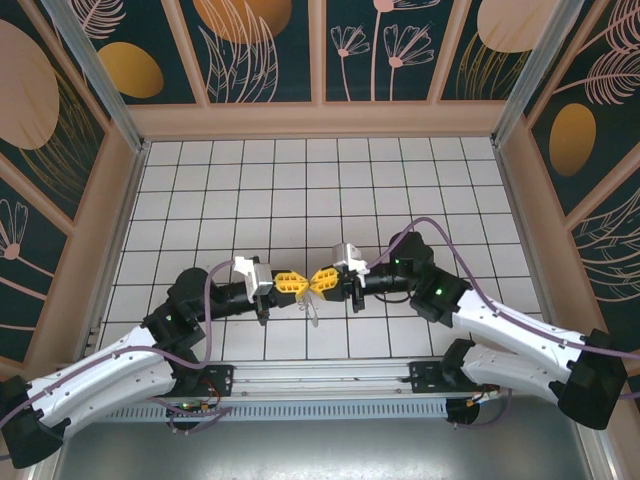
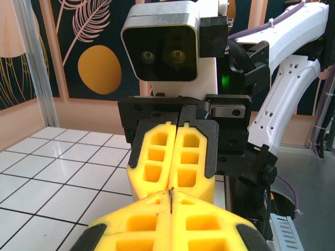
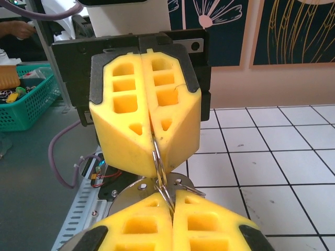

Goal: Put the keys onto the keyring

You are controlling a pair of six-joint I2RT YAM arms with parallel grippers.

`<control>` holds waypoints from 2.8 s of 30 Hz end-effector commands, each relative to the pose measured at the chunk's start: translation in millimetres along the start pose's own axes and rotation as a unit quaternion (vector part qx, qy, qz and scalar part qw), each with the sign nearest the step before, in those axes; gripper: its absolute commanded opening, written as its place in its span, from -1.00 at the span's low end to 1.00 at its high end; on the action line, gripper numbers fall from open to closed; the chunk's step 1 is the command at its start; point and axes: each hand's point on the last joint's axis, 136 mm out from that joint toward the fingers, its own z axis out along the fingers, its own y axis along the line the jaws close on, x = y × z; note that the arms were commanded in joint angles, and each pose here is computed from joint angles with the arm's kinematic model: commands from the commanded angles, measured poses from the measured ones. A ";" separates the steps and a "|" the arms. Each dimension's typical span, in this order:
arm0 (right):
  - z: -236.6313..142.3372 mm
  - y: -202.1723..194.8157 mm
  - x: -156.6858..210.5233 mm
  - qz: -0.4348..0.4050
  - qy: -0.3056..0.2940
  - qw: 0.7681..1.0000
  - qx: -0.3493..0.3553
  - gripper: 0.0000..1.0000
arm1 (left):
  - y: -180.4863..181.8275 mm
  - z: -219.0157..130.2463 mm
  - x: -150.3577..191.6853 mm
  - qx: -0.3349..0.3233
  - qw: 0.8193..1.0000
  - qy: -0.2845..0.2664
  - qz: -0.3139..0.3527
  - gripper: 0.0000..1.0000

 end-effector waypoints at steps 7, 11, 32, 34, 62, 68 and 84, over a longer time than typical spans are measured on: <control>4.9 -15.3 1.5 0.005 0.016 1.000 0.027 -0.96 | -16.4 -3.8 -26.4 0.037 0.998 -0.046 0.021 -1.00; 2.4 -15.0 -3.0 0.000 0.008 0.999 0.031 -0.80 | -16.7 -4.3 -25.9 0.037 0.998 -0.045 0.020 -1.00; -21.8 21.8 -24.7 -0.056 -0.059 0.997 -0.006 -0.34 | -30.8 -8.4 -35.0 0.074 0.995 -0.056 0.022 -1.00; -21.5 26.4 -23.3 -0.057 -0.058 0.996 -0.020 -0.35 | -31.0 -8.7 -35.2 0.075 0.995 -0.055 0.021 -1.00; -9.2 35.4 -28.0 -0.060 -0.058 0.994 -0.066 -0.54 | -30.3 -3.5 -29.2 0.080 0.996 -0.042 0.017 -1.00; -6.2 31.3 -23.4 -0.054 -0.049 0.996 -0.059 -0.88 | -30.8 -3.5 -28.5 0.082 0.996 -0.041 0.017 -1.00; 5.7 21.3 -21.0 -0.042 -0.025 0.997 -0.061 -1.00 | -35.2 -2.7 -29.4 0.097 0.994 -0.045 0.016 -1.00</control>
